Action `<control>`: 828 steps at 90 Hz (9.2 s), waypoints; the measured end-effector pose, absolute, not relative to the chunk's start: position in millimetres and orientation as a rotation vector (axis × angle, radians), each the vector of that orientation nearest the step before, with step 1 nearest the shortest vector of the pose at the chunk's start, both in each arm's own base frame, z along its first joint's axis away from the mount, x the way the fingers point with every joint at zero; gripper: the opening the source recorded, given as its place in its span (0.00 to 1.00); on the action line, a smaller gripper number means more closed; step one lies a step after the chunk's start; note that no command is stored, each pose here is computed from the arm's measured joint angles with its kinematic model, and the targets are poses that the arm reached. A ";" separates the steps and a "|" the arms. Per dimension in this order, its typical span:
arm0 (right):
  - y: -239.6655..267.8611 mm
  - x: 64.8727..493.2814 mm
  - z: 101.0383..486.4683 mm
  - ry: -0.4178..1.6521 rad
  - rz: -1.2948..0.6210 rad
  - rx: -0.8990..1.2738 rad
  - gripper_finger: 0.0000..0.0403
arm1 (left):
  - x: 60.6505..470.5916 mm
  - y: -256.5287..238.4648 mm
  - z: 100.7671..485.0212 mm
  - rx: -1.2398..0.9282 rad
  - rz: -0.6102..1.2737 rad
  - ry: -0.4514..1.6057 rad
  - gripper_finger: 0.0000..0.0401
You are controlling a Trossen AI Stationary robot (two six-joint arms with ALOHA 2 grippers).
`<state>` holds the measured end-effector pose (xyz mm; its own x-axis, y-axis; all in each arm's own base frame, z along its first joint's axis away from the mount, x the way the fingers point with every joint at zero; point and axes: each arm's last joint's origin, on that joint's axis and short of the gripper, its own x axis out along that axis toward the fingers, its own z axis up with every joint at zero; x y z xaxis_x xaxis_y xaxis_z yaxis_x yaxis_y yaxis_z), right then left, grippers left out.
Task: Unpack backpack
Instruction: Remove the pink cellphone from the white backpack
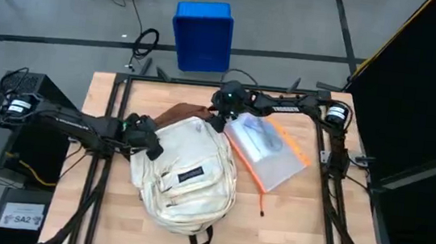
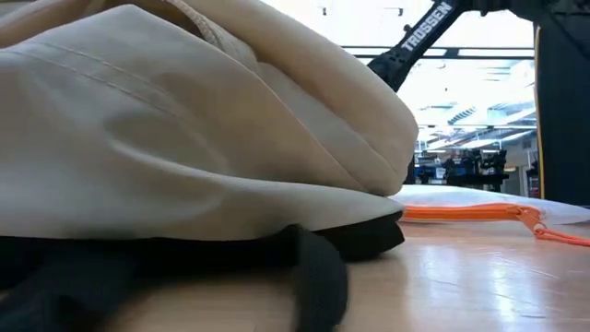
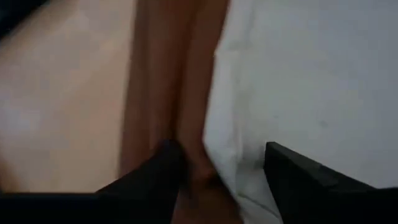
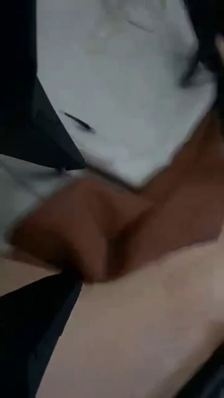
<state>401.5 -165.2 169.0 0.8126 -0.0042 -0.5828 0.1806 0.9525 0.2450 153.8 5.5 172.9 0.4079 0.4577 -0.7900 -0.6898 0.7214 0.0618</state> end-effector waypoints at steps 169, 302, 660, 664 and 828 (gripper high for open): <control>-37.2 358.9 391.1 0.484 -0.236 -0.154 0.00 | 182.9 -28.4 376.7 0.317 0.591 0.527 0.00; -65.7 369.2 315.8 0.774 -0.369 -0.030 0.17 | 189.9 -31.5 331.2 0.420 0.607 0.825 0.18; 127.7 355.4 328.3 0.617 0.063 -0.362 0.43 | 284.6 -184.0 271.5 0.249 0.012 1.017 0.00; 135.9 352.4 328.3 0.612 0.085 -0.369 0.43 | 280.3 -179.1 280.7 0.261 0.065 0.975 0.00; 153.1 362.6 180.7 0.481 0.203 -0.172 0.42 | 222.6 -127.8 272.3 0.204 0.579 0.501 0.00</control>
<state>362.6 153.1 180.7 0.8670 0.1529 -0.4742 -0.2335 0.9654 -0.1157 222.6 -127.8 272.3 0.7221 0.5686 -0.3939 -0.4715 0.8213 0.3212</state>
